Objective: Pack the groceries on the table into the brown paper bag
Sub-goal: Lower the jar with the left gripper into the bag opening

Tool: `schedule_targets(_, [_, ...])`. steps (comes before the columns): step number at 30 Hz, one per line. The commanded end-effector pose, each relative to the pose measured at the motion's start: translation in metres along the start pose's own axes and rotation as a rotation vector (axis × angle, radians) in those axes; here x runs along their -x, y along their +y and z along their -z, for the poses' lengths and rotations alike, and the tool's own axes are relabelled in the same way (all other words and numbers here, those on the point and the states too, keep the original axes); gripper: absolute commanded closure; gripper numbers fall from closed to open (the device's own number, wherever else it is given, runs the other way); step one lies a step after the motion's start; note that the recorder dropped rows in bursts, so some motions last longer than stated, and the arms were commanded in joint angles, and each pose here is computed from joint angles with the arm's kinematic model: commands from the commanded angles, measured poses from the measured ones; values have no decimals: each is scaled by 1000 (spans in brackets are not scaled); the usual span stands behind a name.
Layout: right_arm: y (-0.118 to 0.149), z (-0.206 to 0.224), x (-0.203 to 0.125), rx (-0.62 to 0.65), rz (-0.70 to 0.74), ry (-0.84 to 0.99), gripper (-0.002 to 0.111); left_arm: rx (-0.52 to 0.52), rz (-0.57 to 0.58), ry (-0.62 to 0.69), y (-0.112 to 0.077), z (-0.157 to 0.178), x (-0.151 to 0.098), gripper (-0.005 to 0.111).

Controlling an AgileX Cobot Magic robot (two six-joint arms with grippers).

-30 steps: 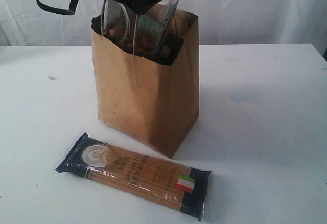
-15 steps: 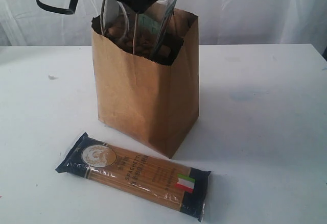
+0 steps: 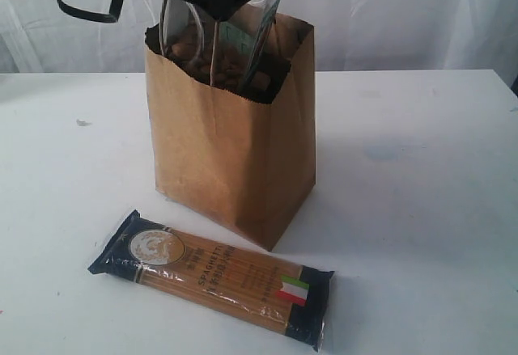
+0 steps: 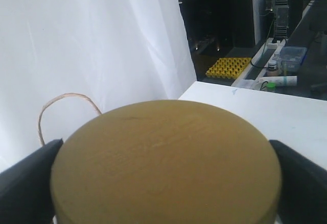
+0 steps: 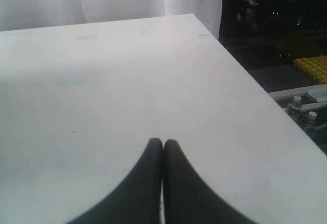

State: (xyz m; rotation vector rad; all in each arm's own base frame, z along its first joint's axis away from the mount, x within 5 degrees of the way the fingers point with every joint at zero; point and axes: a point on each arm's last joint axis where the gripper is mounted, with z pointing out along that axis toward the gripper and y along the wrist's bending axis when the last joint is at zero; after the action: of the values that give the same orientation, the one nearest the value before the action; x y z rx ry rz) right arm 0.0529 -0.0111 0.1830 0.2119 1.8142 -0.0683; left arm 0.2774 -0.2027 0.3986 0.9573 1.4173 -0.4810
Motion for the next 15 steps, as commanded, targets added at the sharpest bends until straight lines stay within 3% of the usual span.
schedule_targets(1, [-1, 0, 0, -8, -3, -6, 108, 5, 3, -15, 0, 5, 5, 39])
schedule_targets(4, [-1, 0, 0, -8, -3, -6, 108, 6, 1, -13, 0, 4, 4, 33])
schedule_targets(11, [-1, 0, 0, -8, -3, -6, 108, 6, 3, -13, 0, 4, 4, 1])
schedule_targets(15, [-1, 0, 0, -8, -3, -6, 108, 6, 3, -13, 0, 4, 4, 1])
